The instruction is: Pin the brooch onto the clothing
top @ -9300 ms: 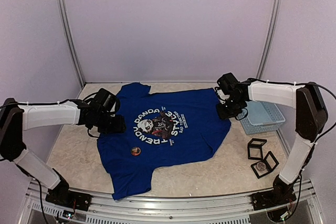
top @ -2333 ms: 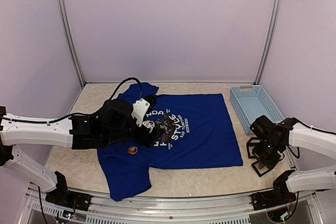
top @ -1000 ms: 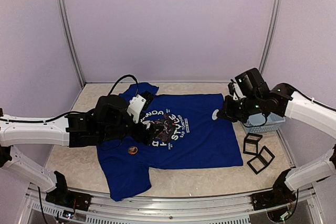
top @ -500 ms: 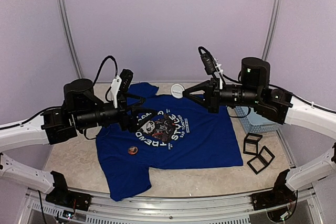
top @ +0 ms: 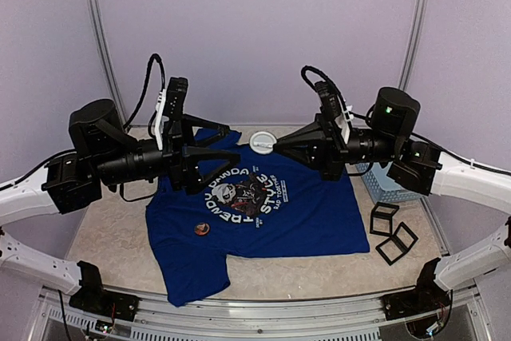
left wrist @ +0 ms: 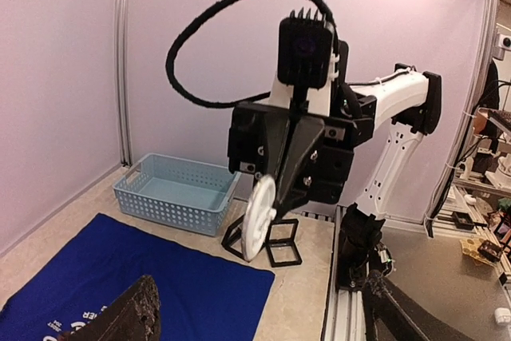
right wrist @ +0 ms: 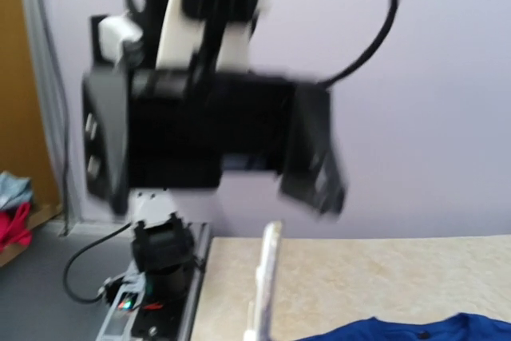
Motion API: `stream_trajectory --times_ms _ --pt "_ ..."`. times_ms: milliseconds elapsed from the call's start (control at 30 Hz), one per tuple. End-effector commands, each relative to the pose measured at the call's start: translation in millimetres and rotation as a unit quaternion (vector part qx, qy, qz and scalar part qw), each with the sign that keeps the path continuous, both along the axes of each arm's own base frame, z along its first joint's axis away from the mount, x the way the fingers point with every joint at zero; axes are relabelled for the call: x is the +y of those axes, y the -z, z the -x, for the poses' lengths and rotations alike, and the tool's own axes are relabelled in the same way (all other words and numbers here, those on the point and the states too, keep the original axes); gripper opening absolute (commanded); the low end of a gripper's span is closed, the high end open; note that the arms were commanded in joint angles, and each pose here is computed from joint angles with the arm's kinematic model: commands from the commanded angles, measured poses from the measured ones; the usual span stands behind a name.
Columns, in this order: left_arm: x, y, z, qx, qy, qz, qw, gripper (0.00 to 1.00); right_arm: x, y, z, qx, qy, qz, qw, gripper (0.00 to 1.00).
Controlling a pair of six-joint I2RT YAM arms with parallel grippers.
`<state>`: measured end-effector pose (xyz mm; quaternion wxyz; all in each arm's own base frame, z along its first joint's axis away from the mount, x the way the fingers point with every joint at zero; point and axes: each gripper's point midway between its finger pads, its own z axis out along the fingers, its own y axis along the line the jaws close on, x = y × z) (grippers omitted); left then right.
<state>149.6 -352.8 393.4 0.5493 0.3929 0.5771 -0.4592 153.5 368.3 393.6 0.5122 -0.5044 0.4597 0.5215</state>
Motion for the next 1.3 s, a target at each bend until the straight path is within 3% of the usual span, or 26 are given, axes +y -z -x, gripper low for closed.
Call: stream_trajectory --times_ms 0,67,233,367,567,733,833,1133,1167,1200,1267 --pt "6 -9 2 -0.013 -0.011 -0.007 1.0 0.83 8 -1 24 -0.038 -0.057 0.0 0.998 0.0" --pt "9 -15 -1 -0.015 -0.024 -0.009 1.0 0.83 11 6 23 -0.032 -0.055 0.015 0.998 0.0" --pt "3 4 -1 -0.004 -0.022 -0.083 0.996 0.78 18 17 25 -0.032 -0.058 0.045 0.997 0.0" --pt "-5 15 11 0.001 0.009 -0.115 0.993 0.62 25 25 30 -0.03 -0.069 0.063 0.995 0.0" --pt "-7 19 16 -0.006 0.016 -0.129 0.992 0.28 33 30 34 -0.031 -0.078 0.069 0.994 0.0" --pt "-7 24 16 0.0 0.018 -0.132 0.991 0.15 39 30 35 -0.028 -0.084 0.075 0.993 0.0" --pt "-7 27 17 0.004 0.019 -0.135 0.991 0.0 40 29 36 -0.032 -0.085 0.075 0.993 0.0" --pt "-2 24 12 0.011 -0.001 -0.122 0.992 0.0 43 19 33 -0.047 -0.079 0.065 0.994 0.0" --pt "1 19 10 0.012 -0.013 -0.109 0.994 0.0 43 18 30 -0.047 -0.068 0.065 0.994 0.06" --pt "2 15 7 0.015 -0.025 -0.093 0.995 0.0 42 17 26 -0.047 -0.053 0.063 0.996 0.24" --pt "7 7 1 0.019 -0.046 -0.057 0.997 0.0 38 13 18 -0.051 -0.02 0.05 0.997 0.5"
